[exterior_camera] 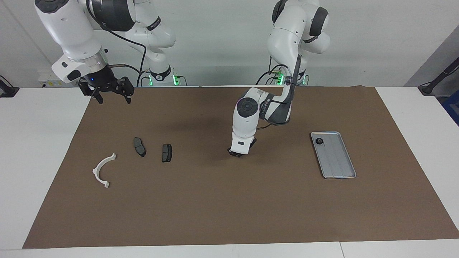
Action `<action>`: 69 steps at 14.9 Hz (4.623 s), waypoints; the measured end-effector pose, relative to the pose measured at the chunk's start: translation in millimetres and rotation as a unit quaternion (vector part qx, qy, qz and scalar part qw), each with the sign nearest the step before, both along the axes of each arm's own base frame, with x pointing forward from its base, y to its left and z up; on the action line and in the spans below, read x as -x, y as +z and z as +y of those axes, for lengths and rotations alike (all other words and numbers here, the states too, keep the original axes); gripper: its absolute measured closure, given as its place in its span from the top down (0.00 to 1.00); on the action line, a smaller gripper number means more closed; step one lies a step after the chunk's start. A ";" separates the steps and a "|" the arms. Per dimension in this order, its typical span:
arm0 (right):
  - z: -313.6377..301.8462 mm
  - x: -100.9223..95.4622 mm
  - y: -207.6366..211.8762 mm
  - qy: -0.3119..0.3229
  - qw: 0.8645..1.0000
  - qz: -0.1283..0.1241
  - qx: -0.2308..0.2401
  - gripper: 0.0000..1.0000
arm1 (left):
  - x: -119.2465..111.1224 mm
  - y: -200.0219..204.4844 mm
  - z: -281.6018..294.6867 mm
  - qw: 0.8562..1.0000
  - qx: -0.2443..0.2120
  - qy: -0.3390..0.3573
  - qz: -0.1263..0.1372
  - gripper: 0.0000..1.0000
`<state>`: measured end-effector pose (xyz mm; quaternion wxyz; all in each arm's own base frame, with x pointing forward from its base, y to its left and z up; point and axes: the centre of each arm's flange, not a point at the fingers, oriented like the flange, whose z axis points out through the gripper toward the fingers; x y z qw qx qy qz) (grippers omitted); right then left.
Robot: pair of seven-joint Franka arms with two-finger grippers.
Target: Pick bearing gear from pile to tray
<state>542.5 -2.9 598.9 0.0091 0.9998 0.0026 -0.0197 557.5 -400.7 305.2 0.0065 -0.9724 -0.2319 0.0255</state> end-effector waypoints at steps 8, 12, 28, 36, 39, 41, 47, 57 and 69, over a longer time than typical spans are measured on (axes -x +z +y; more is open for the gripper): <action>0.0 0.7 -0.1 0.000 1.000 0.001 0.000 1.00 | -52.5 92.5 203.0 0.998 0.010 -0.043 0.033 0.24; 0.0 0.7 -0.1 0.000 1.000 0.001 0.000 1.00 | -40.4 83.4 293.0 0.993 0.023 -0.095 0.063 0.24; 1.1 0.7 -0.3 0.001 1.000 0.002 0.000 1.00 | -5.7 25.3 431.8 0.990 0.039 -0.134 0.023 0.24; 2.8 0.7 -0.3 0.003 1.000 0.002 0.000 1.00 | 11.9 10.0 443.8 0.991 0.037 -0.127 0.016 0.24; 2.8 0.7 -0.3 0.003 1.000 0.002 0.000 1.00 | 15.1 3.6 443.8 0.991 0.035 -0.127 0.008 0.24; 2.8 0.7 -0.3 0.003 1.000 0.002 0.000 1.00 | 19.5 -3.5 443.7 0.991 0.034 -0.126 0.007 0.24; 2.7 0.7 -0.3 0.002 1.000 0.002 0.000 1.00 | 21.9 -6.1 443.3 0.991 0.034 -0.127 0.006 0.49; 2.7 0.7 -0.3 0.002 1.000 0.001 0.000 1.00 | -27.1 98.9 430.7 0.989 0.034 -0.141 -0.025 0.95; 2.4 0.7 -0.2 0.002 1.000 0.001 0.000 1.00 | -34.0 126.1 314.6 0.994 0.034 -0.092 -0.036 1.00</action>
